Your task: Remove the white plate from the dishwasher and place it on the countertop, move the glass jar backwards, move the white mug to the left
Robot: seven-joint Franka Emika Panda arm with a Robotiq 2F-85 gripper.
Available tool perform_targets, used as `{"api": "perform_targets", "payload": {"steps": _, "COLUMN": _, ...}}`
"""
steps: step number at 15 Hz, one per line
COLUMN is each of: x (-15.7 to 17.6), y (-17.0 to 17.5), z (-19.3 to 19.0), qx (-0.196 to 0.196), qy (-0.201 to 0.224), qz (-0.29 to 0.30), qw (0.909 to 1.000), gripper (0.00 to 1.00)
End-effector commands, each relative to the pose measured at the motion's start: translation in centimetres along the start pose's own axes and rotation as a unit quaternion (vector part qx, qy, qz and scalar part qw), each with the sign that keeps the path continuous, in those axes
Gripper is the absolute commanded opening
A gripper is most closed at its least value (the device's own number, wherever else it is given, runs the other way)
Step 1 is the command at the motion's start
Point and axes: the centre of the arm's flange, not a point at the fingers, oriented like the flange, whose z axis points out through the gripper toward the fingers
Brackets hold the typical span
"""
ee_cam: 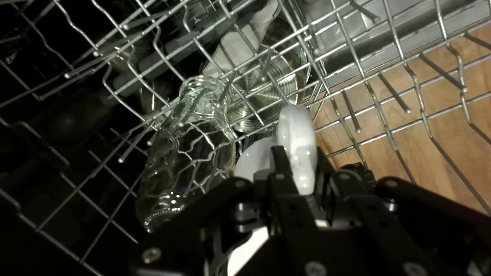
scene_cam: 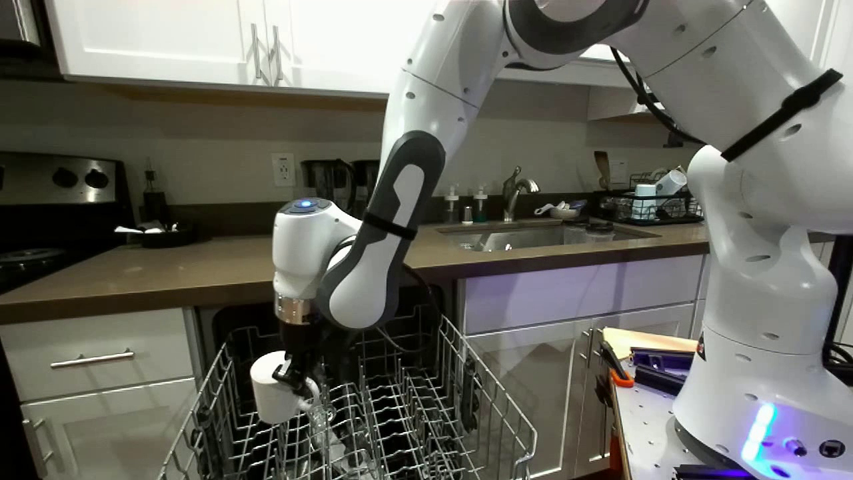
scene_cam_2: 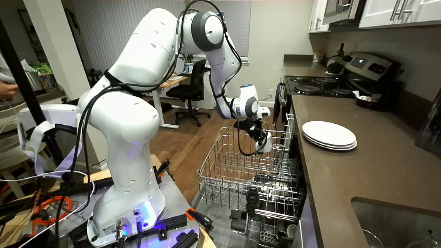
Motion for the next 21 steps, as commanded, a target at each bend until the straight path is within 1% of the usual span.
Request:
{"api": "perform_targets", "payload": {"steps": 1, "x": 1.1, "y": 1.0, "z": 1.6, "qx": 0.024, "qy": 0.011, "qz": 0.002, "qw": 0.9996, "gripper": 0.05}}
{"api": "perform_targets", "payload": {"steps": 9, "x": 1.7, "y": 1.2, "z": 3.8, "qx": 0.039, "qy": 0.008, "qz": 0.008, "qw": 0.9992, "gripper": 0.05}}
{"api": "perform_targets", "payload": {"steps": 21, "x": 2.0, "y": 0.6, "z": 6.1, "qx": 0.041, "qy": -0.004, "qz": 0.004, "qw": 0.9991, "gripper": 0.05}}
